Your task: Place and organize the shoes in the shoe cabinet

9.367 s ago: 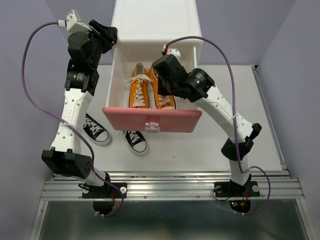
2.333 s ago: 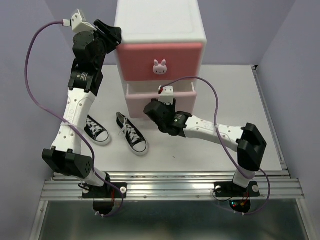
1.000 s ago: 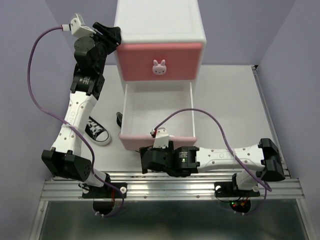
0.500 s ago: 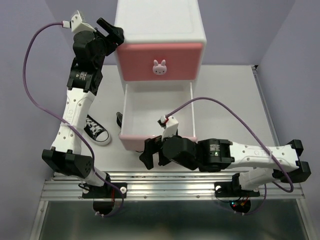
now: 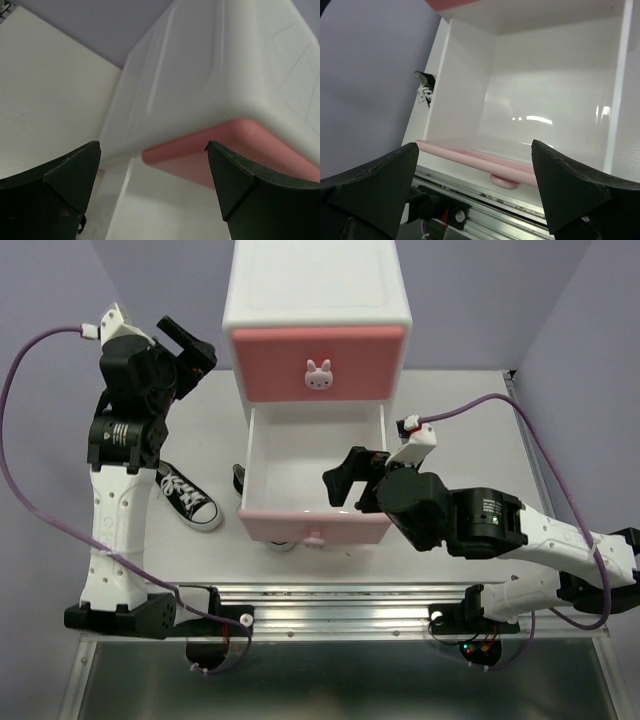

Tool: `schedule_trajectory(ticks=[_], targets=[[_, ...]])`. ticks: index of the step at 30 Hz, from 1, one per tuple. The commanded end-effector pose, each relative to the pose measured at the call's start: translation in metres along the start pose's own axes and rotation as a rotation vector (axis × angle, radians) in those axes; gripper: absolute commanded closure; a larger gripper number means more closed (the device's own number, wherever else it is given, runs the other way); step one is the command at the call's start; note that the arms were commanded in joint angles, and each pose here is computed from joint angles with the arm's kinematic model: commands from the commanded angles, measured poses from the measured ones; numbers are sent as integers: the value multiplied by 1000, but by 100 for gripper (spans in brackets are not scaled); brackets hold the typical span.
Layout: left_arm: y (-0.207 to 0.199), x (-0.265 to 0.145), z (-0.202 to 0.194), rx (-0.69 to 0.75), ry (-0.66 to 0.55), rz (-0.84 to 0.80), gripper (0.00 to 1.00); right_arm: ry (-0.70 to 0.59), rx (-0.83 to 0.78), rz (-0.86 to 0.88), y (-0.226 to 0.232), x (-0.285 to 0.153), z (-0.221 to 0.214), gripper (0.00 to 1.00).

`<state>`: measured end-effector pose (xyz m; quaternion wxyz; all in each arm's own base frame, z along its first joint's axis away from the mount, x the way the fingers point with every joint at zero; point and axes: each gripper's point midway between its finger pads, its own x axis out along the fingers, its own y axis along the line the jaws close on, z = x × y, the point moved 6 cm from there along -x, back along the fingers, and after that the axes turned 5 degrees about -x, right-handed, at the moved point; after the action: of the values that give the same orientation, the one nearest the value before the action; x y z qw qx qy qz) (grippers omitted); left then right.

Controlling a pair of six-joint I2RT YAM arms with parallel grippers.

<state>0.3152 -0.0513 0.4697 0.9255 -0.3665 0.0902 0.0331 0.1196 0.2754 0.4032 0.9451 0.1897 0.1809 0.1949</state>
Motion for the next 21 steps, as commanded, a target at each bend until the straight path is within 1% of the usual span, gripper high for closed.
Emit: schedule_trajectory(ticks=[1,2,3,4,5,6,9,10,12,14,16,19,21], targets=[[39,-28,-22,-44,72,118,1,-79,66,-116,-26,-14,27,0],[52,-34,-31,-65,106,160,1,-77,78,-152,-34,-15,28,0],[53,-40,-33,-73,117,167,1,-76,83,-178,-40,-14,28,0],[64,-41,-48,-75,178,187,1,-74,110,-199,-45,-12,30,0],[71,-42,-58,-80,215,213,1,-61,88,-224,-49,-11,27,0],[84,-40,-77,-87,282,241,2,-58,86,-219,-48,-13,30,0],[101,-38,-98,-127,330,276,2,-40,40,-255,-51,-7,29,0],[111,-35,-110,-131,360,302,5,-32,39,-251,-49,-7,29,0],[116,-29,-122,-151,403,305,5,-3,41,-259,-52,-2,26,0],[124,-26,-138,-166,473,327,8,22,67,-253,-51,0,23,0],[136,-25,-150,-169,504,362,9,30,78,-259,-53,1,22,0],[147,-18,-162,-168,509,367,9,48,68,-260,-55,2,20,0],[158,-5,-172,-174,530,423,9,62,63,-256,-55,3,19,0]])
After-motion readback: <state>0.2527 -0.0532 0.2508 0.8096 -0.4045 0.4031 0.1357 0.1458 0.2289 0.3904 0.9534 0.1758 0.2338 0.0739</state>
